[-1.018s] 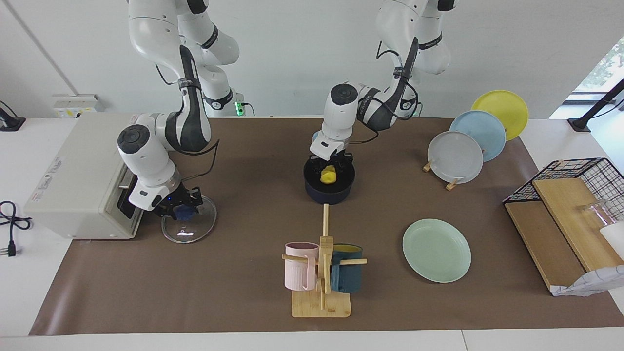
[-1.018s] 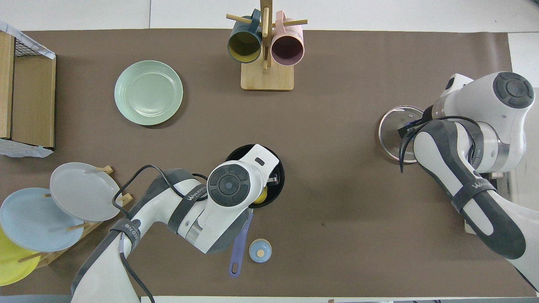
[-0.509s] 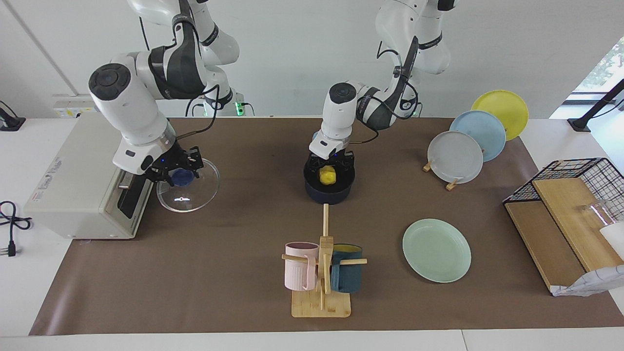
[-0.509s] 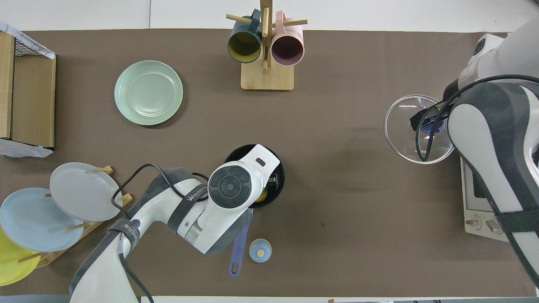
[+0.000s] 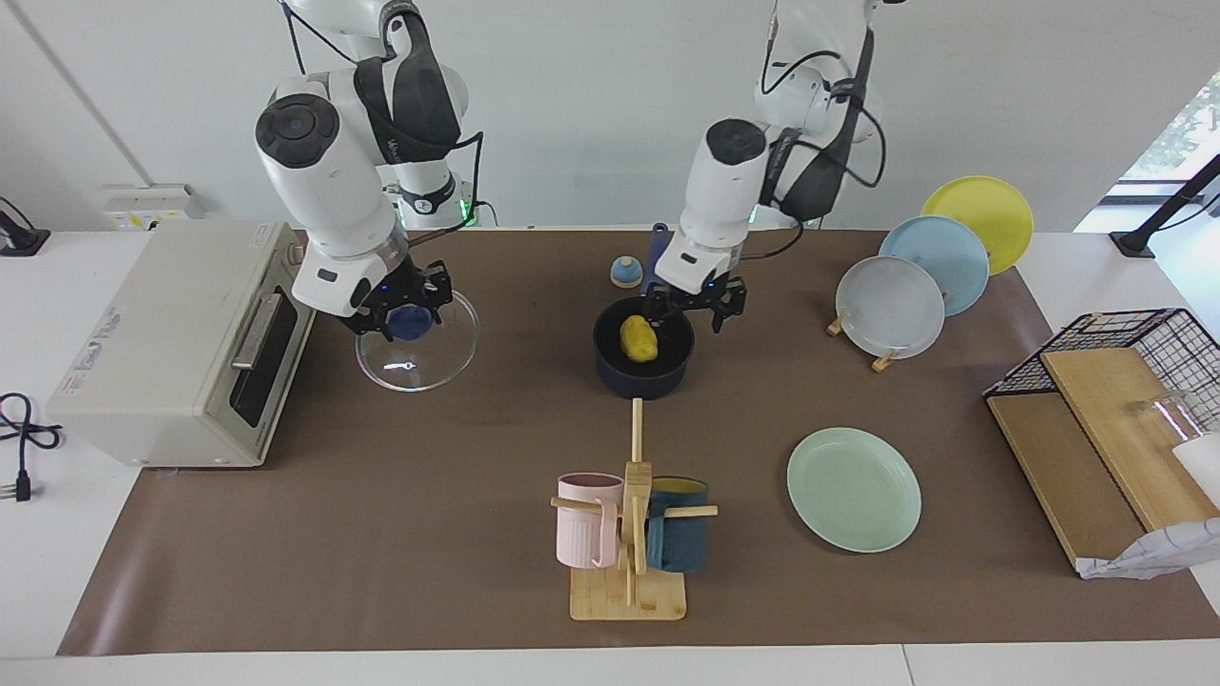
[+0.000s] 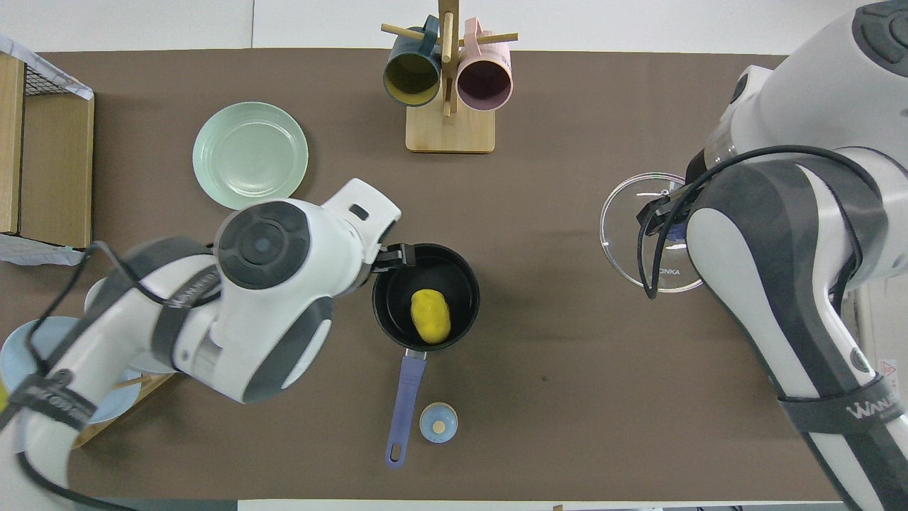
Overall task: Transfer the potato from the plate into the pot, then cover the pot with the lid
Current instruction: 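Retract the left gripper while the right gripper carries the lid over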
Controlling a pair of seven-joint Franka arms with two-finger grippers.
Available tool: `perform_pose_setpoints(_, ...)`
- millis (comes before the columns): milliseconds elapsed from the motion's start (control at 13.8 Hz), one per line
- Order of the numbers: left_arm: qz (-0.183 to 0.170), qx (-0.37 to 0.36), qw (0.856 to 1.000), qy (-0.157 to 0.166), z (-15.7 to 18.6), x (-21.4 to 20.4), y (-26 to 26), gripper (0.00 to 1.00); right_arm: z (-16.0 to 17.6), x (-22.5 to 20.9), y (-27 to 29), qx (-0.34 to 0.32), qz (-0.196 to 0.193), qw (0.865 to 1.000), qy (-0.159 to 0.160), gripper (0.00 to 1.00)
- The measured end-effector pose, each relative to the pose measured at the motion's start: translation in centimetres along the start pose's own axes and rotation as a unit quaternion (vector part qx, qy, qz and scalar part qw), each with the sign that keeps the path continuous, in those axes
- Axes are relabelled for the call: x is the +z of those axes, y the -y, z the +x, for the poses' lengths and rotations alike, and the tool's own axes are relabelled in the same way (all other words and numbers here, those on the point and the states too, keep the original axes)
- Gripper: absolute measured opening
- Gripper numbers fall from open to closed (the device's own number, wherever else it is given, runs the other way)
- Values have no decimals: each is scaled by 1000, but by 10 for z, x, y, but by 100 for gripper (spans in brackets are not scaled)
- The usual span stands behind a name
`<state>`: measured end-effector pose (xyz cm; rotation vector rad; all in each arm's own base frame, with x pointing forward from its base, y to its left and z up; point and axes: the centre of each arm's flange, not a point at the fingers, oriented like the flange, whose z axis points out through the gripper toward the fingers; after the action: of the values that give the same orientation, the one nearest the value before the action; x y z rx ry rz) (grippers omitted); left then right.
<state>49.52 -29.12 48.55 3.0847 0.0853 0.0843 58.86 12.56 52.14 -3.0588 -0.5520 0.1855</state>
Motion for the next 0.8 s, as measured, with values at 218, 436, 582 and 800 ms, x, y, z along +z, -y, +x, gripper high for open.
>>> perform_pose_setpoints(218,9,15,1000,11,37,-94,106,100,10,-2,49,36,-5,999,-19,67)
perform_pose_setpoints(436,11,39,999,9,59,-123,196,100,14,-1,134,88,-6,995,-38,67)
perform_pose_setpoints(582,13,53,998,20,63,-123,232,100,13,2,191,107,-1,993,-55,67)
perform_pose_setpoints(800,15,55,997,43,58,-125,241,100,19,15,242,125,11,989,-81,67)
